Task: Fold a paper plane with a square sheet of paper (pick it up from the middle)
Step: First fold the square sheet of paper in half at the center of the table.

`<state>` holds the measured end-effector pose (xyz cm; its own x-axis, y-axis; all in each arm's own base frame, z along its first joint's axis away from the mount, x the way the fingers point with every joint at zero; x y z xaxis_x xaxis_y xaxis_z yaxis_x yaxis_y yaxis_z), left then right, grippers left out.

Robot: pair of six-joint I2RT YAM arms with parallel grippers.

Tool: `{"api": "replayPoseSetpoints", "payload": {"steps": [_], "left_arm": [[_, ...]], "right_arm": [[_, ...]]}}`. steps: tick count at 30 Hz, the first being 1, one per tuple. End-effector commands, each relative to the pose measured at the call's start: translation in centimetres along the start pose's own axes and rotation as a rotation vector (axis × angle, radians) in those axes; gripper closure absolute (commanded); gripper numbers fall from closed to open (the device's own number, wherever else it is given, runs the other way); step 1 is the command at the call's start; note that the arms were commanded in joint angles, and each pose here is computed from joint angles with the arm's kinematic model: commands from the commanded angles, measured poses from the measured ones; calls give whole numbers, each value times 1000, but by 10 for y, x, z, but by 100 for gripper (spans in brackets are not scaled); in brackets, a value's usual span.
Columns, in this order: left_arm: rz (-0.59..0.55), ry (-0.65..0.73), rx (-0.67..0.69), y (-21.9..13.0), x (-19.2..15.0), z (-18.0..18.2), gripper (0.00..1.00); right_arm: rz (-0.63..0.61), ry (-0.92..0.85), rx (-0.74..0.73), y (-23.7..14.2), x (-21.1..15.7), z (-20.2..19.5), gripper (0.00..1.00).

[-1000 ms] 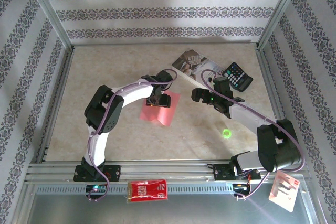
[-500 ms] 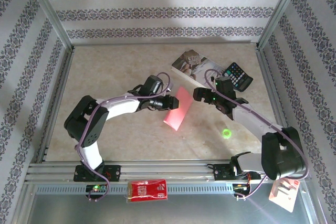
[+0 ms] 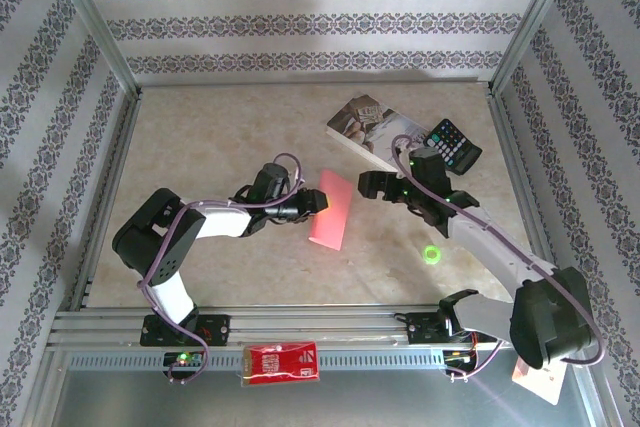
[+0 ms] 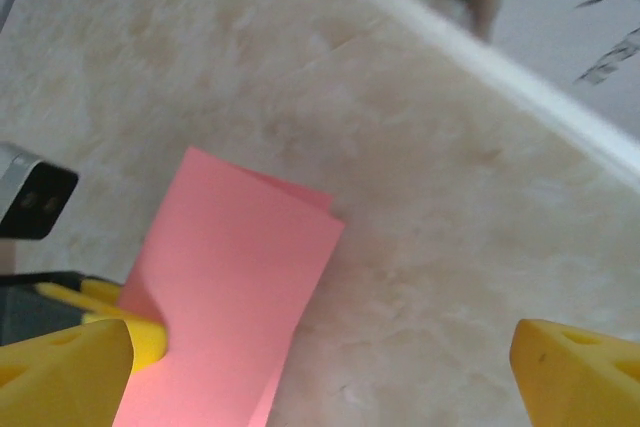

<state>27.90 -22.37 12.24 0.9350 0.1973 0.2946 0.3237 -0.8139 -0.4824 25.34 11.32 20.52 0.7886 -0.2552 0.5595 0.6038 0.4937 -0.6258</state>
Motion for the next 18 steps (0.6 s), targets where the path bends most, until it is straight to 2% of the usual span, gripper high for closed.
{"api": "replayPoseSetpoints", "payload": {"steps": [1, 8, 12, 18], "left_arm": [[-57, -5, 56, -2, 1, 14, 67], [-77, 23, 169, -7, -10, 33, 63], [-83, 40, 188, -9, -13, 38, 60], [-83, 43, 220, -11, -19, 45, 58]], "right_arm": [[54, 21, 52, 13, -8, 8, 5], [111, 73, 113, 42, -19, 21, 11], [128, 120, 118, 61, -21, 26, 16], [161, 169, 95, 92, -24, 29, 32]]}}
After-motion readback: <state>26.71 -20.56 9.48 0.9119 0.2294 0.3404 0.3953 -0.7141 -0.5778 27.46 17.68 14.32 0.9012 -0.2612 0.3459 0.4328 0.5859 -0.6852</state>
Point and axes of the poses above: each hand's point on the last joint's axis, 136 mm out from that joint toward the fingers, its own y axis out along the fingers, its own z axis along the line the jaws close on, x = y × z, the point moved 10 cm from there along -y, back along the fingers, and after that the axes turned 7 degrees about y, right-handed, at the moved point
